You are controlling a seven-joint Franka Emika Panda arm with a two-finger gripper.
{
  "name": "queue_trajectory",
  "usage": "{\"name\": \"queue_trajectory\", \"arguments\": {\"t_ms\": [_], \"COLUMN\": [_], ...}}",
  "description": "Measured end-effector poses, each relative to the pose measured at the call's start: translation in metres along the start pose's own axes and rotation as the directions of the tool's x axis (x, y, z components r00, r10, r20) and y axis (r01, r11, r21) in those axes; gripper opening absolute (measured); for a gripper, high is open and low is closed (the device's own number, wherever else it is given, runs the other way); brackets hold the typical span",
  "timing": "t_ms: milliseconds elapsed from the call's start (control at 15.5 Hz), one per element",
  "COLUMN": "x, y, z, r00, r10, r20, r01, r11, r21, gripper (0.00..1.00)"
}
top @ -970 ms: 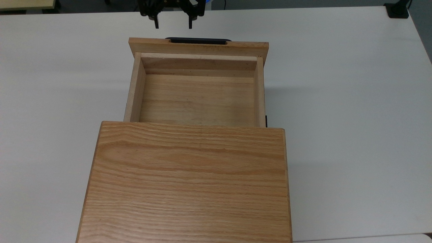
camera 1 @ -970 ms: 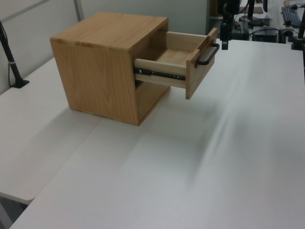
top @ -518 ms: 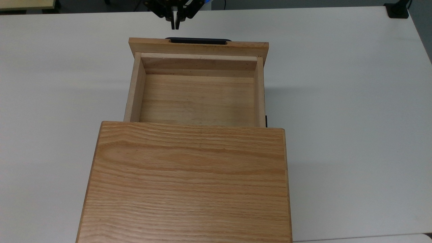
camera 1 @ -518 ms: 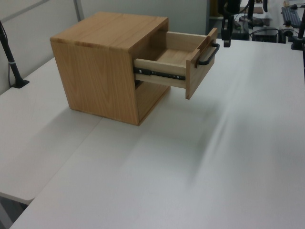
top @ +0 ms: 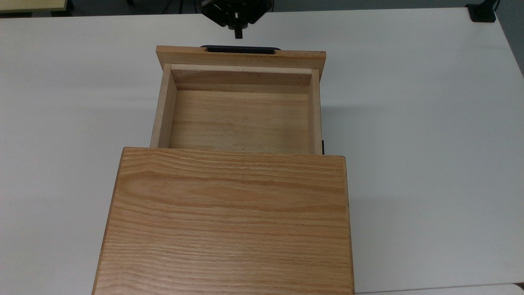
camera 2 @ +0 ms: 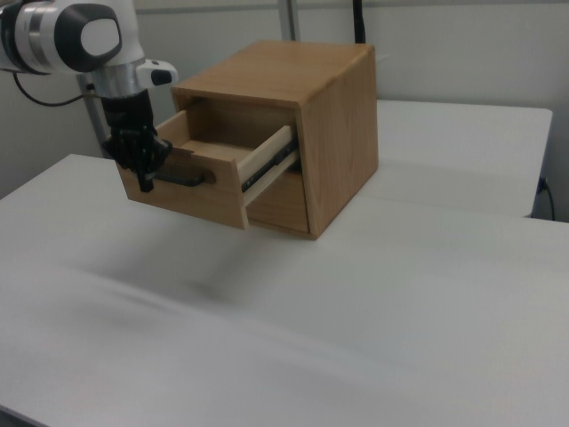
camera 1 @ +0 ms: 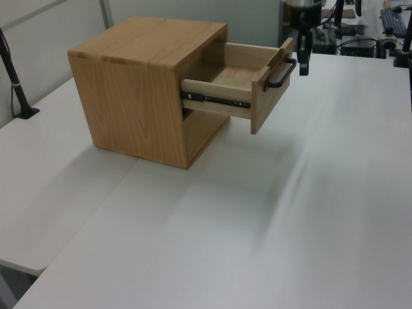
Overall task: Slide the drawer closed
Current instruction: 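Push the drawer front with the gripper into the cabinet, then continue pushing until the drawer front sits flush with the cabinet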
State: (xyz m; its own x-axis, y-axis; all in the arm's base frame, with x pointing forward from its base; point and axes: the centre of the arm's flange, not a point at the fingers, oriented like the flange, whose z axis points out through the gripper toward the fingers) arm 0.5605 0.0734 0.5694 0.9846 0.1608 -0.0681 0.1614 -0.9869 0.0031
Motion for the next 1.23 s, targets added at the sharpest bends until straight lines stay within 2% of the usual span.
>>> {"name": "queue_trajectory", "arguments": {"t_ms": [129,518,1035,1229], "x": [0.009,0.044,0.107,0.136], "y": [-0.008,-0.007,-0.003,-0.005], "z": [0.006,0.013,0.019,0.025], "r00": [1.0,0.989,0.958,0.932], "r10": [-0.004,0.025,0.068,0.081], "r20": [-0.019,-0.148,-0.277,-0.354], "r01": [0.004,-0.025,-0.089,-0.117], "r11": [1.0,1.0,0.994,0.99], "r21": [-0.001,0.0,-0.062,-0.08], "gripper": [0.01,0.01,0.01,0.01]}}
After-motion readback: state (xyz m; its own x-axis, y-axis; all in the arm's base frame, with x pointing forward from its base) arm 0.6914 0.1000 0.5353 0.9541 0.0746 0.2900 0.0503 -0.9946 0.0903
